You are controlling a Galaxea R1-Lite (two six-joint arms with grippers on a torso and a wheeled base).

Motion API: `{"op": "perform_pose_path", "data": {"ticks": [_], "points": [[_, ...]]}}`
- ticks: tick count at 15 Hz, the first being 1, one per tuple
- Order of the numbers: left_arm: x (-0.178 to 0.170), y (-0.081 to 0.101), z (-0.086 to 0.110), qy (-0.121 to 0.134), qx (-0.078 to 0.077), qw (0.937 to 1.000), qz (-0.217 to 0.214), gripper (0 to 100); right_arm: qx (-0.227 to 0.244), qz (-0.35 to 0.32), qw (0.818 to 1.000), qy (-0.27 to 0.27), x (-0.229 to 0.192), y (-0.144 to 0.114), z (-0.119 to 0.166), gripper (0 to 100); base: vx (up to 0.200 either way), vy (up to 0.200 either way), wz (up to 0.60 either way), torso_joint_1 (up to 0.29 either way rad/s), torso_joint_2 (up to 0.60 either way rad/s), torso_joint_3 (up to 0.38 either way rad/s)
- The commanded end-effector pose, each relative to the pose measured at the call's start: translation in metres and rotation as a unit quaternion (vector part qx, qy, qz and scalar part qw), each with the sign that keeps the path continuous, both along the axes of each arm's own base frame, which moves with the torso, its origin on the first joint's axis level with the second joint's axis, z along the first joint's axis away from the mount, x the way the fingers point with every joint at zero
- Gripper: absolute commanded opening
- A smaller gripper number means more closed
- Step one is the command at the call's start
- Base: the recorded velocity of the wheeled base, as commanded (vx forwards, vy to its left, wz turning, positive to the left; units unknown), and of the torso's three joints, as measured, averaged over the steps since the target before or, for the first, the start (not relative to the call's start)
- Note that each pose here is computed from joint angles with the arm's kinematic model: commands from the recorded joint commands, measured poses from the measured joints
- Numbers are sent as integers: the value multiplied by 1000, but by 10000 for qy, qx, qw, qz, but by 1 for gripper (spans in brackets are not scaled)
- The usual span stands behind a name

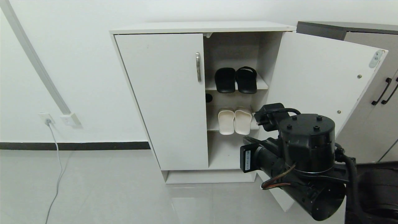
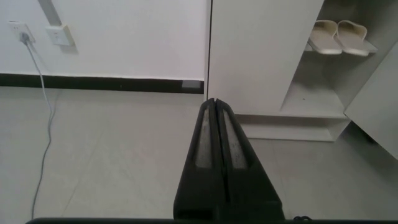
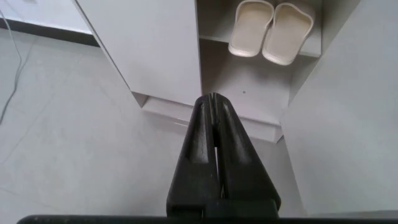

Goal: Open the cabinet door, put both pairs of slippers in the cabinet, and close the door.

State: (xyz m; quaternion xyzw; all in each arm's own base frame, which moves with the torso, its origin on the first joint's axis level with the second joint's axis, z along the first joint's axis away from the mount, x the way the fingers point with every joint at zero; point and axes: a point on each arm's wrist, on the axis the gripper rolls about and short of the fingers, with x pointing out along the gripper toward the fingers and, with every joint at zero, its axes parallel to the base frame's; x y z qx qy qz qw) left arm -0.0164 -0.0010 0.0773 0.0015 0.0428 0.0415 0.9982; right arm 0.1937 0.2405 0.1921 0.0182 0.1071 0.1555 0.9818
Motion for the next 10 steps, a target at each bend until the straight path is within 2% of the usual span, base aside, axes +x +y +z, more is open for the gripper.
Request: {"op": "perform_pose_path", "data": {"ticks": [1, 10], "points": [[0, 0, 0, 2, 2, 10000, 5, 0, -13, 1, 10000, 2, -1, -2, 0, 0, 0, 0, 0, 0, 0, 0], [0, 0, 0, 3, 10, 10000, 4, 0, -86, -13, 9999, 52, -1, -4, -5, 0, 0, 0, 0, 0, 0, 0]]}}
